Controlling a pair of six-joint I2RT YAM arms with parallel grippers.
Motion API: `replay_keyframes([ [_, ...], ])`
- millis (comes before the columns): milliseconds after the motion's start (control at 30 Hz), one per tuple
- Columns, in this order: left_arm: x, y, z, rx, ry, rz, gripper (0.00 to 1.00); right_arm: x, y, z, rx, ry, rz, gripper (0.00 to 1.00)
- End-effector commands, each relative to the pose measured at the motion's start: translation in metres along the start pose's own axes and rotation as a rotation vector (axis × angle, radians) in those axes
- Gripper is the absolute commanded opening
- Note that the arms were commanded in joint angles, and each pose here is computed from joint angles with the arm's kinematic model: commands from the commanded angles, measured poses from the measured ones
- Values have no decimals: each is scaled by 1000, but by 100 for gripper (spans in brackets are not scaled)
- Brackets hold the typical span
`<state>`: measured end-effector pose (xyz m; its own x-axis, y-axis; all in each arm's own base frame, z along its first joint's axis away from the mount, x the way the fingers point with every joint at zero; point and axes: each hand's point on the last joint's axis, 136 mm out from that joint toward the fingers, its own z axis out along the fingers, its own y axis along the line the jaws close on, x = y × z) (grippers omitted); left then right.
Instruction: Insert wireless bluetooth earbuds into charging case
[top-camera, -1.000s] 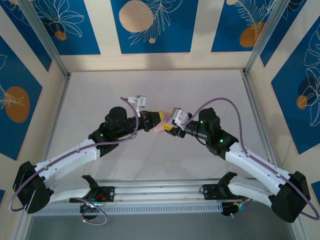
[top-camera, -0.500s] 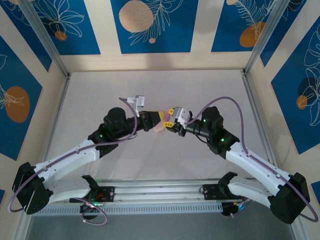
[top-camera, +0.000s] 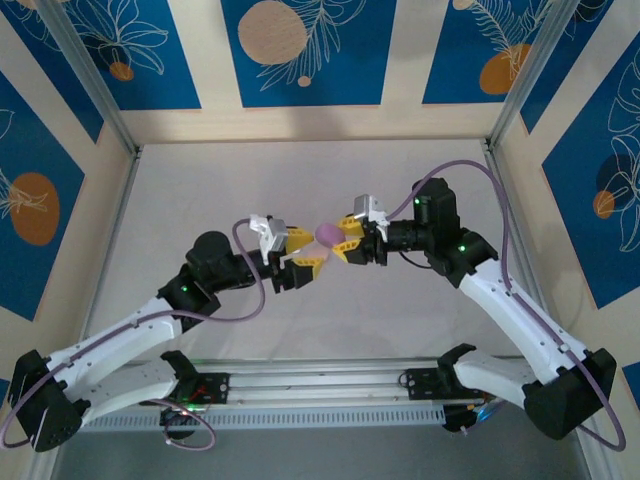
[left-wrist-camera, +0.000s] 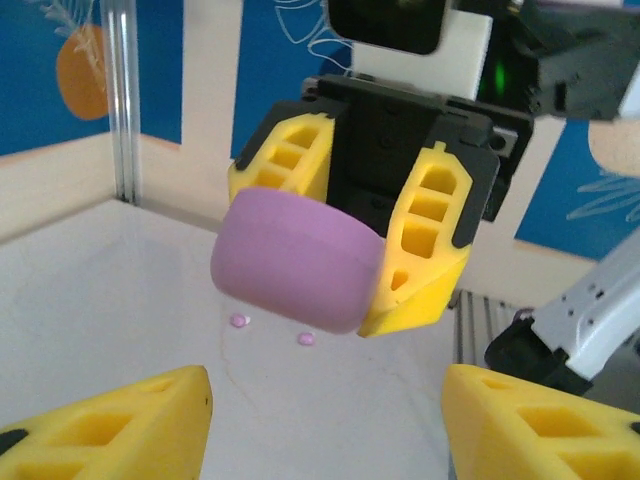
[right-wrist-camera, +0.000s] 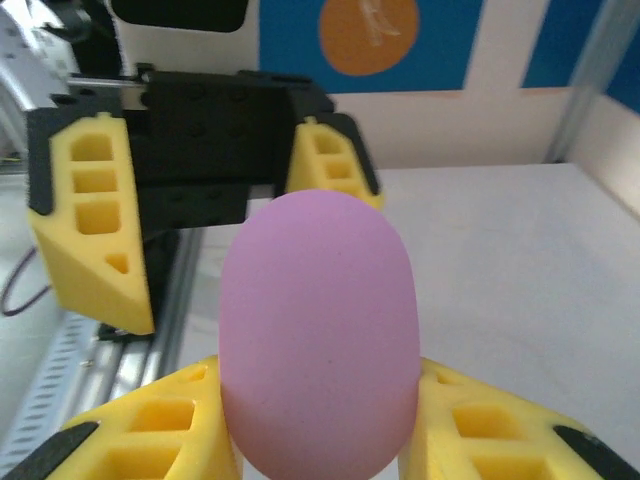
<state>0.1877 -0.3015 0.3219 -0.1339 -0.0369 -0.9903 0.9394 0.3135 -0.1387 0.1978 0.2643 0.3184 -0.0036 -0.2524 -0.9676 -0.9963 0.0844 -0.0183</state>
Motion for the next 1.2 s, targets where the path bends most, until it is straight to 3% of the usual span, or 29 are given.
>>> replay_keyframes([
  [0,-2,-11,-3,52,2,149,62,1,28,-3,-143,6,39,28],
  [333,-8,-23,5,145,-8,79,62,4,22,4,-118,45,-13,29],
  [800,-9,-29,9,192,-8,41,52,13,23,9,-112,85,-69,29],
  [1167,-7,-28,9,191,2,28,29,17,23,9,-107,105,-86,29],
])
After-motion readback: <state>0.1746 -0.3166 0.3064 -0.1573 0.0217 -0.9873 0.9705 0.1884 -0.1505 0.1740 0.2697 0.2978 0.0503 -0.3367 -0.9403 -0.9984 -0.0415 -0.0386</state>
